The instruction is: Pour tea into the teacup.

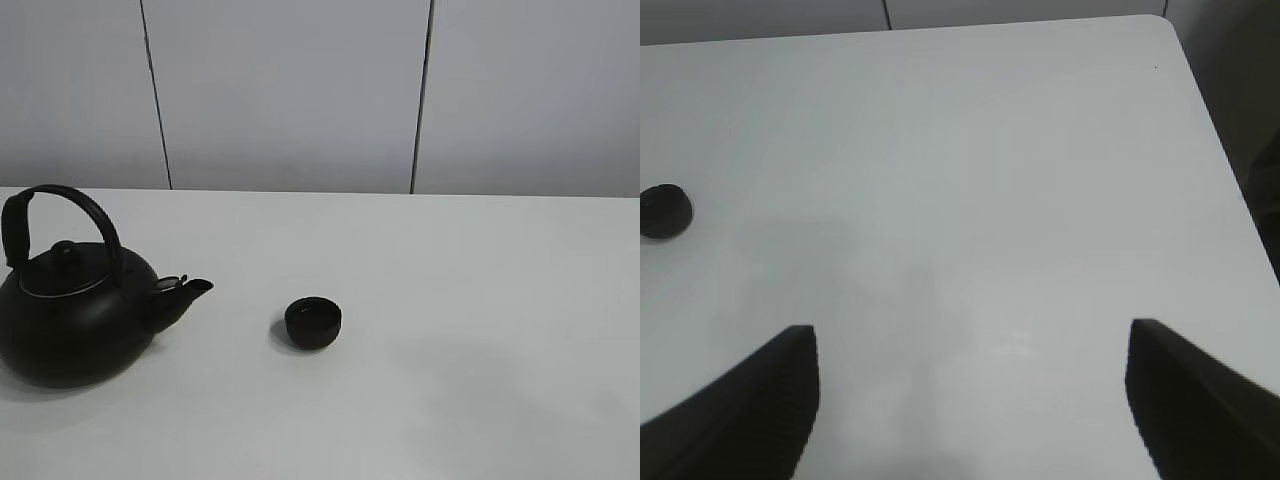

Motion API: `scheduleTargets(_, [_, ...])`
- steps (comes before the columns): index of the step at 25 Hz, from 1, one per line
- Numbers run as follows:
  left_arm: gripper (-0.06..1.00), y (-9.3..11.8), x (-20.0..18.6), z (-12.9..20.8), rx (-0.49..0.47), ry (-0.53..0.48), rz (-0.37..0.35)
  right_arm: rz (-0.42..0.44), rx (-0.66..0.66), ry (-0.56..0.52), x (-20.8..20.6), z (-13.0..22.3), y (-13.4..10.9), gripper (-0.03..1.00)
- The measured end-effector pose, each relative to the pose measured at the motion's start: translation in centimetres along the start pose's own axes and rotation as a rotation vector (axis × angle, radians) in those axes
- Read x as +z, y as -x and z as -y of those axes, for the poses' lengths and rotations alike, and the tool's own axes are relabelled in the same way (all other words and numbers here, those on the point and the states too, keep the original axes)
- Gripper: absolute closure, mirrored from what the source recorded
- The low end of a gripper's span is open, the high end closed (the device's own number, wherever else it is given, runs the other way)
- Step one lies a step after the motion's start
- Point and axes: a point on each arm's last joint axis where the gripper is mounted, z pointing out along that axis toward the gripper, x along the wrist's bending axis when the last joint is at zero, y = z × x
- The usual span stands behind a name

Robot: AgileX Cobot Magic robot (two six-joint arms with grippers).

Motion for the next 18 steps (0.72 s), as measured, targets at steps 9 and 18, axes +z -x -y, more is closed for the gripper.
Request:
scheduleTargets(9, [0.68, -5.1, -3.1, -0.7, -0.04, -0.084, -0.262, 0.0, 0.0, 0.0, 0.0, 0.0, 0.0, 0.39])
scheduleTargets(18, [0.68, 0.5, -16.9, -6.8, 0.033, 0.061, -0.003, 0.0, 0.0, 0.0, 0.0, 0.0, 0.0, 0.39])
